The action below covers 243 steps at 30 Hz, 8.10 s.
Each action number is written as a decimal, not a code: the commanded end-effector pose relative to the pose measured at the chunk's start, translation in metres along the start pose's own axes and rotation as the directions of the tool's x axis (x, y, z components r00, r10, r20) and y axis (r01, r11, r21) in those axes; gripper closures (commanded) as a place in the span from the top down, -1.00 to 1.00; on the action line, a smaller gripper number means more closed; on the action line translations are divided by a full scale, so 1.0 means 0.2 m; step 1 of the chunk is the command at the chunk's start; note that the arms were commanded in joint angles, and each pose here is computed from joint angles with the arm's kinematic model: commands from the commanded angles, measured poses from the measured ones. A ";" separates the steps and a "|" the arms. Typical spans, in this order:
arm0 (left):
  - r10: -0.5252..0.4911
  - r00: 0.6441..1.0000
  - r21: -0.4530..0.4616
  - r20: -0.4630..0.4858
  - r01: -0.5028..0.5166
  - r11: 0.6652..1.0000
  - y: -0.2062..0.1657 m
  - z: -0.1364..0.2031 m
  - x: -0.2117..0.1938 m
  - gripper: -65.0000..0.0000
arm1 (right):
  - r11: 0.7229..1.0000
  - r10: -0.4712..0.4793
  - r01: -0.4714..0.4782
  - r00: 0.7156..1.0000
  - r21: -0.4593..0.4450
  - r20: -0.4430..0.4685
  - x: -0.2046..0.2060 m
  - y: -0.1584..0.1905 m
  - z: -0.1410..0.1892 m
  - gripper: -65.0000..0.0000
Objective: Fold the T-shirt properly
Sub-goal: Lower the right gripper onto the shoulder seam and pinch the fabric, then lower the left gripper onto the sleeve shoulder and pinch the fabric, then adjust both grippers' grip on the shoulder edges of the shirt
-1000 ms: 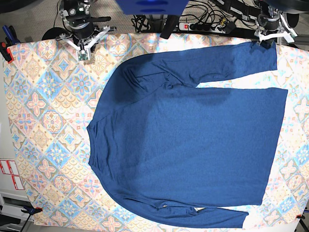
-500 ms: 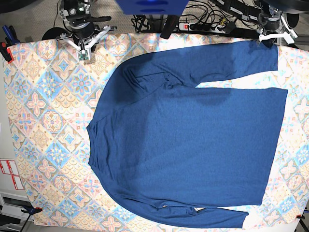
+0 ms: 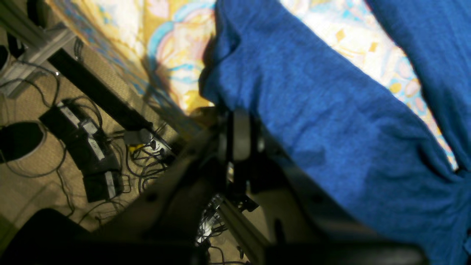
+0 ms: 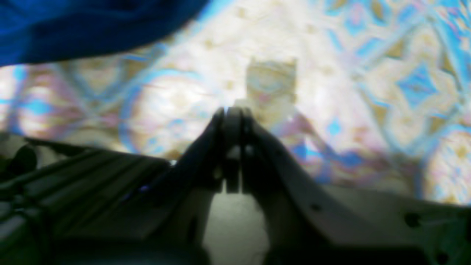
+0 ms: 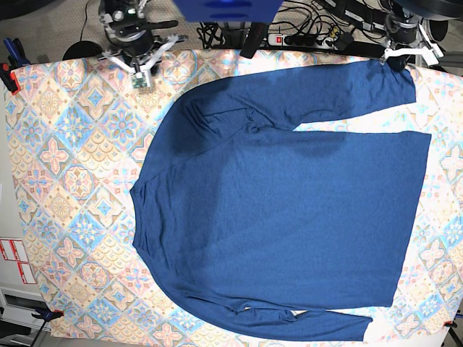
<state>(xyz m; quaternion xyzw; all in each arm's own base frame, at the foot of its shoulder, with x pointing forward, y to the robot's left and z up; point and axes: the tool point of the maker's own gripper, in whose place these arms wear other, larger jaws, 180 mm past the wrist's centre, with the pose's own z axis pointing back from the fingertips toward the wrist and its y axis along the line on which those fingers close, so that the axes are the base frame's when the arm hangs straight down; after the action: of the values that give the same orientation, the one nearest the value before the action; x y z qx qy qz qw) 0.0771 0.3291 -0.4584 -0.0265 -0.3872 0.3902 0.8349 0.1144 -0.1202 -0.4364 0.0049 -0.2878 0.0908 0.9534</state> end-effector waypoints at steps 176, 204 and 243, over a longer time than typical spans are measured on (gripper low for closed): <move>-0.020 0.957 -0.065 0.289 0.040 0.997 -0.33 -0.38 0.79 0.28 | 0.926 -0.358 0.326 0.918 0.190 0.173 0.93 -0.12 -0.43 -0.90; 0.105 0.979 -0.037 0.177 -0.100 0.994 -0.28 -0.57 0.59 0.28 | 0.923 -0.366 0.341 0.921 0.178 0.135 0.82 -0.12 -0.44 -0.90; 0.106 0.993 -0.119 0.055 -0.099 0.988 -0.51 -0.67 0.53 -1.00 | 0.919 -0.366 0.340 0.923 0.198 0.119 0.71 -0.04 -0.34 -0.45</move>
<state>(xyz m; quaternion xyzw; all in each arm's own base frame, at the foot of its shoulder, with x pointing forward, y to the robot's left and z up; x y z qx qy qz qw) 0.2665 0.3575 -0.4623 -0.0835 -0.4176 0.4173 0.8028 0.2591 -0.0986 -0.4268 0.1443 -0.3221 -0.0619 0.9336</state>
